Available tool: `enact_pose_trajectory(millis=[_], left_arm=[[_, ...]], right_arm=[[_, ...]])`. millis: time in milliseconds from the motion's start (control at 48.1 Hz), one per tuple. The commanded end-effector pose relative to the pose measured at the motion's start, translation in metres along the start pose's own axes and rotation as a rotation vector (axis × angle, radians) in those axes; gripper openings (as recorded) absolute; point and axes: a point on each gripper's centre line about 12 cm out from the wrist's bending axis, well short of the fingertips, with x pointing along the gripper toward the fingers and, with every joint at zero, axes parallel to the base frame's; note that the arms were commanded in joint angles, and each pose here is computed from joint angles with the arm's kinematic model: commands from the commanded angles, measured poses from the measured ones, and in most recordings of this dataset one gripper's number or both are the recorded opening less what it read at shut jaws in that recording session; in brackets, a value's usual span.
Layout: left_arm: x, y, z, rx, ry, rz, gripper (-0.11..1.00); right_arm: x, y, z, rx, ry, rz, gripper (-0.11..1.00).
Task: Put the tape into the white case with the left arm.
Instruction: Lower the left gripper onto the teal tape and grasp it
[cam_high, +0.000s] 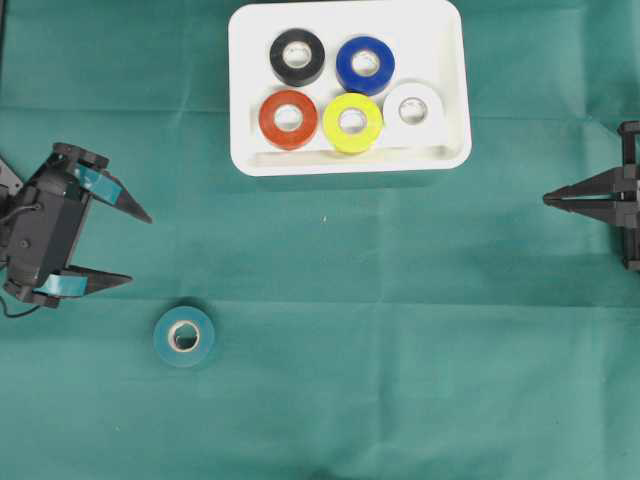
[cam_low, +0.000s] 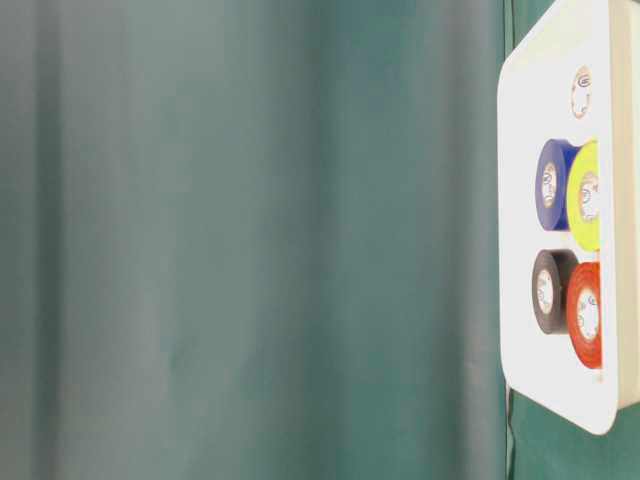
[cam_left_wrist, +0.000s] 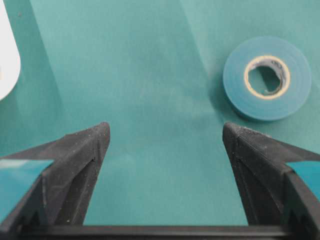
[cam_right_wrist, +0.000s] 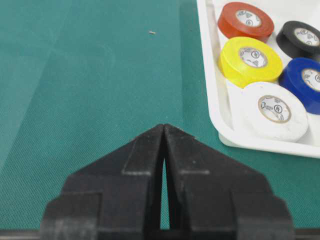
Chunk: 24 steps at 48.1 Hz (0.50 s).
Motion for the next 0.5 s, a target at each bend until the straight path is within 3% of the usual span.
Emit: enact_pose_trajectory(millis=[0,312,478], left_arm=[[0.004,-0.002,0.007,0.006,-0.03,-0.004,0.92],[0.031,-0.02,0.014,0.055,-0.001,-0.065,0.92],[0.049,-0.027,0.018,0.034,0.049,-0.088,0.92]], right_arm=[[0.001,0.0,0.006,0.0,-0.017,0.0,-0.09],[0.001,-0.001,0.006,0.0,-0.017,-0.002,-0.09],[0.001,0.0,0.005,0.0,-0.015,0.0,-0.09]])
